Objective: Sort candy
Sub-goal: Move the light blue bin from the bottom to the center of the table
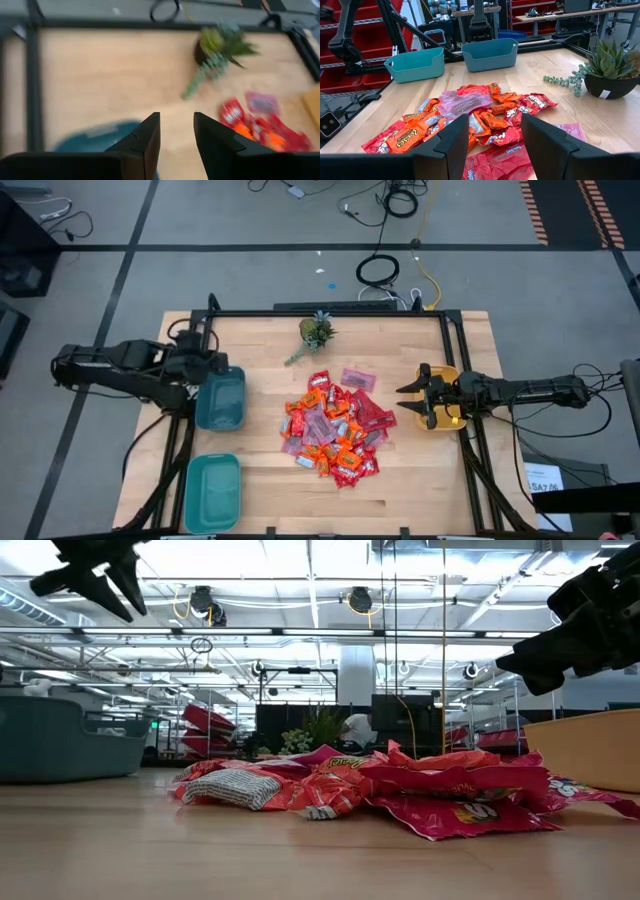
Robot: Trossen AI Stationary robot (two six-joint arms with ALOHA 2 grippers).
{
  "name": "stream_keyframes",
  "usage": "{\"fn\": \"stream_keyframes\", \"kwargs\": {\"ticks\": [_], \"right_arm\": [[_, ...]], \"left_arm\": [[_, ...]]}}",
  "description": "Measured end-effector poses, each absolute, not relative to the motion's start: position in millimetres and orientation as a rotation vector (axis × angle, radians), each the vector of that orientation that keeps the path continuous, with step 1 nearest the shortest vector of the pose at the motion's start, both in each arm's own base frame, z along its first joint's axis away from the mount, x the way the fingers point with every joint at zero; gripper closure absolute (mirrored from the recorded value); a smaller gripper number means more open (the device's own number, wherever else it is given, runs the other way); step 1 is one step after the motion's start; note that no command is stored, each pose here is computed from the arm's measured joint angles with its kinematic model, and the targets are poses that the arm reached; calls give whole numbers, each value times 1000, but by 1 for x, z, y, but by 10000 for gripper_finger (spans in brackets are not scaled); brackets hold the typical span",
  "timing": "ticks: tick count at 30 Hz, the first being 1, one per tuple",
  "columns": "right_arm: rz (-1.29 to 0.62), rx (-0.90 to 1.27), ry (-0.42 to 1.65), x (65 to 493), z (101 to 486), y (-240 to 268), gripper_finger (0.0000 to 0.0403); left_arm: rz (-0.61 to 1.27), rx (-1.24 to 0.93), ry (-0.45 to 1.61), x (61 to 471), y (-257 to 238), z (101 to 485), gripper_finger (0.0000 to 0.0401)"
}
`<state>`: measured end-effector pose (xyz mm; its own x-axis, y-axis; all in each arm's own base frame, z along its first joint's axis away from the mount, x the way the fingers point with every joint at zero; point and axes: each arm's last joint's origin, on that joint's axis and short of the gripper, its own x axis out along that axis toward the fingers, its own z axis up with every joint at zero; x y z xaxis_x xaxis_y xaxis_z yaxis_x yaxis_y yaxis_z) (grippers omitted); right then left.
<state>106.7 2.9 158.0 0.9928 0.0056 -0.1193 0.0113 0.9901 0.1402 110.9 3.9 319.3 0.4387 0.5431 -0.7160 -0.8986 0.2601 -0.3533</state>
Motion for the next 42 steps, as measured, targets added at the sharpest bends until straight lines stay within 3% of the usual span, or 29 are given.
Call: {"fn": "stream_keyframes", "kwargs": {"ticks": [12, 20, 26, 37, 42], "right_arm": [[-3, 141, 121, 107, 158, 3, 231], [-3, 141, 121, 107, 158, 3, 231], [-4, 141, 123, 107, 158, 3, 231], [-3, 141, 123, 107, 158, 3, 231], [-4, 141, 124, 107, 158, 3, 231]], "left_arm": [[966, -905, 720, 151, -64, 287, 274], [1087, -915, 800, 132, -120, 288, 274], [1006, -985, 980, 132, -155, 278, 274], [932, -806, 1089, 138, -172, 262, 273], [997, -837, 1118, 137, -171, 261, 273]]}}
